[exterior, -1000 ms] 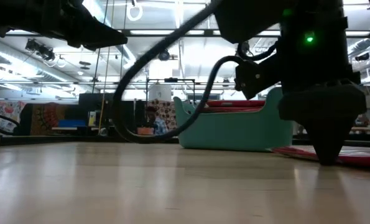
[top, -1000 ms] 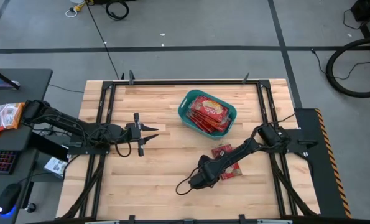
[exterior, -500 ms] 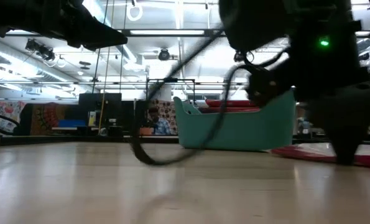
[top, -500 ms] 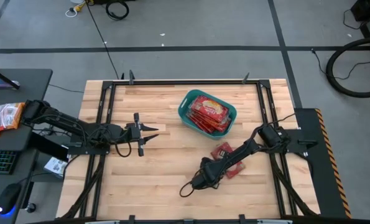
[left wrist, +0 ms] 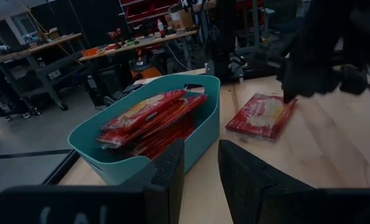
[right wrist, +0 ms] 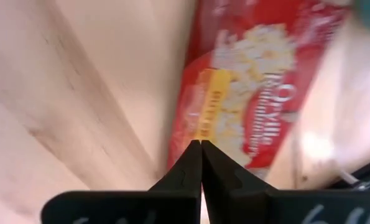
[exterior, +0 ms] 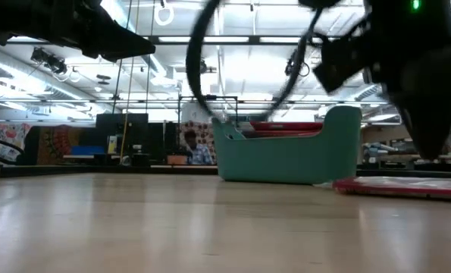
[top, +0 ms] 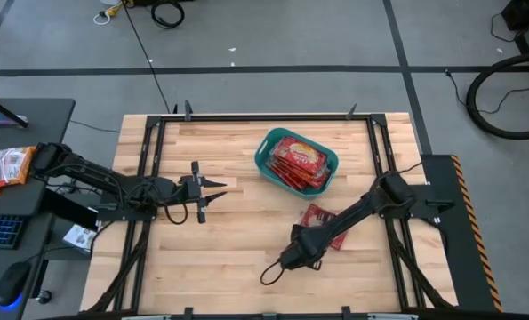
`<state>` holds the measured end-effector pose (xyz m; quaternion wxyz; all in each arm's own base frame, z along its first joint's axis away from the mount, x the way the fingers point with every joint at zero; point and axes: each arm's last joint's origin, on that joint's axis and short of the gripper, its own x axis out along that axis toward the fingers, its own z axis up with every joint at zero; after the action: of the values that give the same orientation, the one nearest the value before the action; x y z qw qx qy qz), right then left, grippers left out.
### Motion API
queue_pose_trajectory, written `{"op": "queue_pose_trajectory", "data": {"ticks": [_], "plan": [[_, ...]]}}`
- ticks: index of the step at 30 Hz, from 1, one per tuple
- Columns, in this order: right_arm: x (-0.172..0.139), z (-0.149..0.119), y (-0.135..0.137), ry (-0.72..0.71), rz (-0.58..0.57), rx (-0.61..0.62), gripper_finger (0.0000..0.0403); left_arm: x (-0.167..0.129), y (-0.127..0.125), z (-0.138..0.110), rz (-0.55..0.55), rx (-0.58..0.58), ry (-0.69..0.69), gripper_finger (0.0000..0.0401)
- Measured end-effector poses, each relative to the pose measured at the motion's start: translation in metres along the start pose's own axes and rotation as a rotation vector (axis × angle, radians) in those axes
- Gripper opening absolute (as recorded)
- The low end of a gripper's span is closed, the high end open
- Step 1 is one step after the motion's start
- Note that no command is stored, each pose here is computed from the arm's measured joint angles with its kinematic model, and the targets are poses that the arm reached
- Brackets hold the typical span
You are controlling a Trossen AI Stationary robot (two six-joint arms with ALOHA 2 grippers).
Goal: Sort popcorn bags into baskets
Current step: Put the red popcorn bag into the green bin
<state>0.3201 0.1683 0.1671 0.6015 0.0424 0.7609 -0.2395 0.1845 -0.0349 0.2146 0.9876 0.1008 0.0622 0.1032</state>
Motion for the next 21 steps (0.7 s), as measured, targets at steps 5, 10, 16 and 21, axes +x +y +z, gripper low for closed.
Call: {"op": "queue_pose_trajectory", "data": {"ticks": [5,10,16,21], "plan": [[-0.032,-0.011,-0.018,-0.098,0.060,0.014,0.0004,0.000,0.000,0.000,0.000,-0.001,0.001,0.0102],[-0.039,-0.019,-0.024,-0.122,0.078,0.061,0.0023,0.000,0.000,0.000,0.000,-0.001,0.000,0.0102],[-0.029,-0.030,-0.035,-0.143,0.125,0.098,0.0073,0.000,0.000,0.000,0.000,-0.001,0.000,0.0102],[-0.013,-0.046,-0.055,-0.178,0.270,0.194,0.0093,0.000,0.000,0.000,0.000,-0.002,0.000,0.0102]]}}
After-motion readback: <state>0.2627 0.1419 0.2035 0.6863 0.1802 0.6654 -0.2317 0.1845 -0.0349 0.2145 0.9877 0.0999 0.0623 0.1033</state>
